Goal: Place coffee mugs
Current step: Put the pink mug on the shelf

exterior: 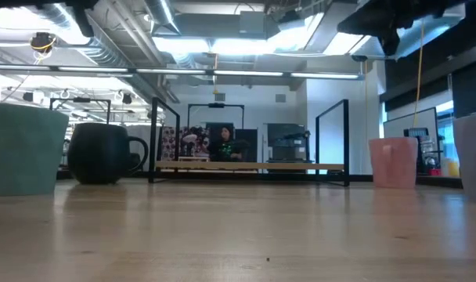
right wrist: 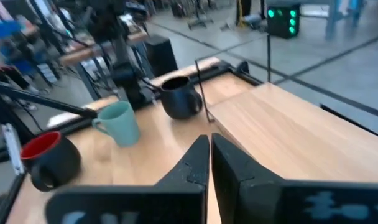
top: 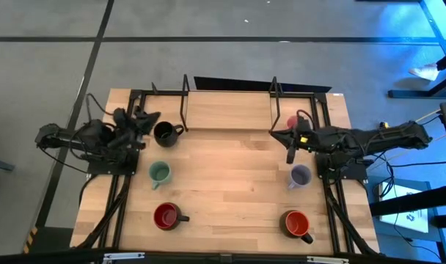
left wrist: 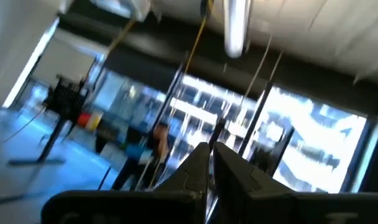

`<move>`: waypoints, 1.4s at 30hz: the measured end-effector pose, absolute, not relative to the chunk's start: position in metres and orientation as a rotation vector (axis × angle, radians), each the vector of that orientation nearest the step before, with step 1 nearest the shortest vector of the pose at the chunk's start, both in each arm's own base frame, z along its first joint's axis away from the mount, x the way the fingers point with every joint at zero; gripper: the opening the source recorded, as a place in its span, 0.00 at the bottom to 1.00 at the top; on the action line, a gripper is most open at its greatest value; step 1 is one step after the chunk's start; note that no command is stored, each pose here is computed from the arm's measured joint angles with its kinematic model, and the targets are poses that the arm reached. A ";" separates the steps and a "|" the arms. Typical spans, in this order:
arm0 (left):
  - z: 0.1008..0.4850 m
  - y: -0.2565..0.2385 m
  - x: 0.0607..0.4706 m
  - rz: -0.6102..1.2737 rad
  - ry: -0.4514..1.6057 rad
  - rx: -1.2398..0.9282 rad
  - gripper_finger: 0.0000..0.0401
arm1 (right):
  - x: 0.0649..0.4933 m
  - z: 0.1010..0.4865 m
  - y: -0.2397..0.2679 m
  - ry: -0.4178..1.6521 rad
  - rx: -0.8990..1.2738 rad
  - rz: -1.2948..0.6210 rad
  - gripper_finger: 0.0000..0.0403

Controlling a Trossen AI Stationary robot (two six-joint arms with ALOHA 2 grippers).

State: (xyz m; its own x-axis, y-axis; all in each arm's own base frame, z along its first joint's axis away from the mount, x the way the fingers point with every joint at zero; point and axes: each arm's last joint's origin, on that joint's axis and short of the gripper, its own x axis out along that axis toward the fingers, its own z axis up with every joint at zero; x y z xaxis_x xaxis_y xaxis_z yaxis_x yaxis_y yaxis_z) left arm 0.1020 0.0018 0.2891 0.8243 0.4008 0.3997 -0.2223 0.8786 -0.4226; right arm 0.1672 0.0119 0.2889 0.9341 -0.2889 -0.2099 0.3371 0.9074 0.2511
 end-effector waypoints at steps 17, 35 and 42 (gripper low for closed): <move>0.330 0.011 0.166 0.455 -0.212 -0.101 0.04 | 0.151 0.318 -0.001 0.363 0.327 -0.584 0.02; 0.356 0.055 0.193 0.482 0.078 -0.100 0.04 | 0.136 0.309 -0.062 0.460 0.640 -0.643 0.02; 0.355 0.066 0.189 0.472 0.089 -0.109 0.04 | 0.133 0.313 -0.071 0.498 0.661 -0.693 0.02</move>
